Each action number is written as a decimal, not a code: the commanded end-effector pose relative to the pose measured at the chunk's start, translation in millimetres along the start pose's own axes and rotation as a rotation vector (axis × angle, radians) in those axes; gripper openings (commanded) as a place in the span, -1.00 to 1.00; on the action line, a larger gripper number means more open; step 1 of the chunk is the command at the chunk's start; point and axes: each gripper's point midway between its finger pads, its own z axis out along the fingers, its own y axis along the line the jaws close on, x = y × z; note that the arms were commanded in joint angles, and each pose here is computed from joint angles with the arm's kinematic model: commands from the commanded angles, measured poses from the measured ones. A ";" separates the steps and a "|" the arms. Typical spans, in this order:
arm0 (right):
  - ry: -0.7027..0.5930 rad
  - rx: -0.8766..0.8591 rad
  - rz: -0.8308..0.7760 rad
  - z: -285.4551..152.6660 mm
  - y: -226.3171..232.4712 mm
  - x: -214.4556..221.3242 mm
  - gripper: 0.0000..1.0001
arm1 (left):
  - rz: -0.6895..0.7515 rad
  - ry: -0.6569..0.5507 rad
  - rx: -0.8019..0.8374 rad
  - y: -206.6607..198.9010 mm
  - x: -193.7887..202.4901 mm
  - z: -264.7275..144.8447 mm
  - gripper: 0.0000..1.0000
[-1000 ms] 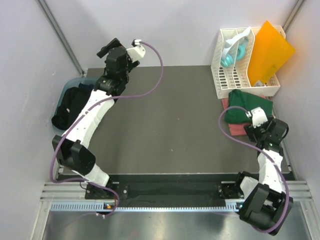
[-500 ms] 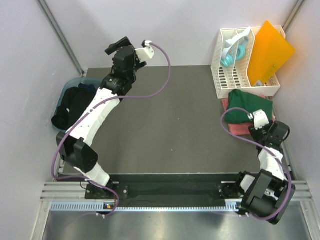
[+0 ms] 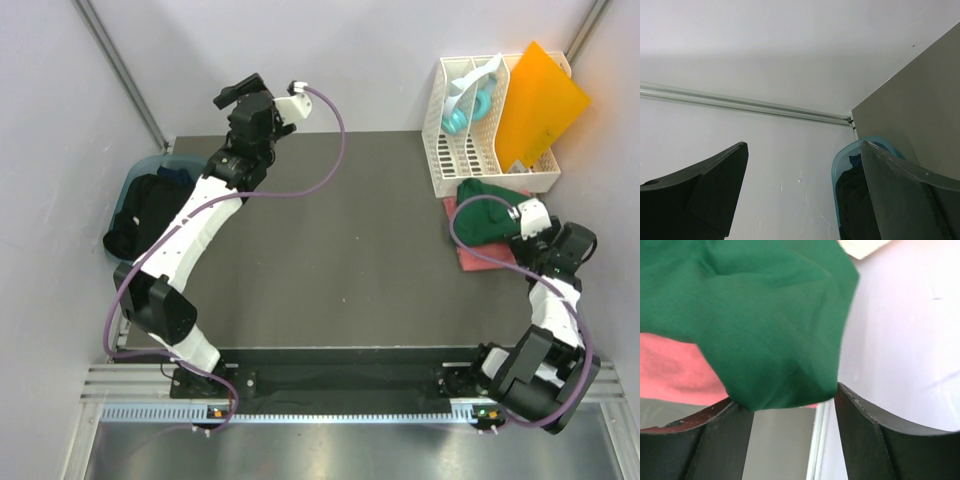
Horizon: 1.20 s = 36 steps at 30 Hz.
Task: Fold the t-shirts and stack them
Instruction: Put the neatly folded tshirt into the corner of the board with the right arm
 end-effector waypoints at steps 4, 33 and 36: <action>-0.037 -0.149 0.036 10.9 17.2 -8.2 0.27 | -0.043 -0.042 -0.076 26.3 -17.1 -3.5 0.98; -0.091 0.088 -0.329 2.7 -62.4 -54.5 -0.53 | -0.058 -0.084 -0.083 22.7 -30.3 -4.8 0.98; -0.074 0.068 -0.444 5.9 -56.2 -48.5 -0.52 | -0.059 -0.087 -0.086 24.7 -30.2 -5.8 0.98</action>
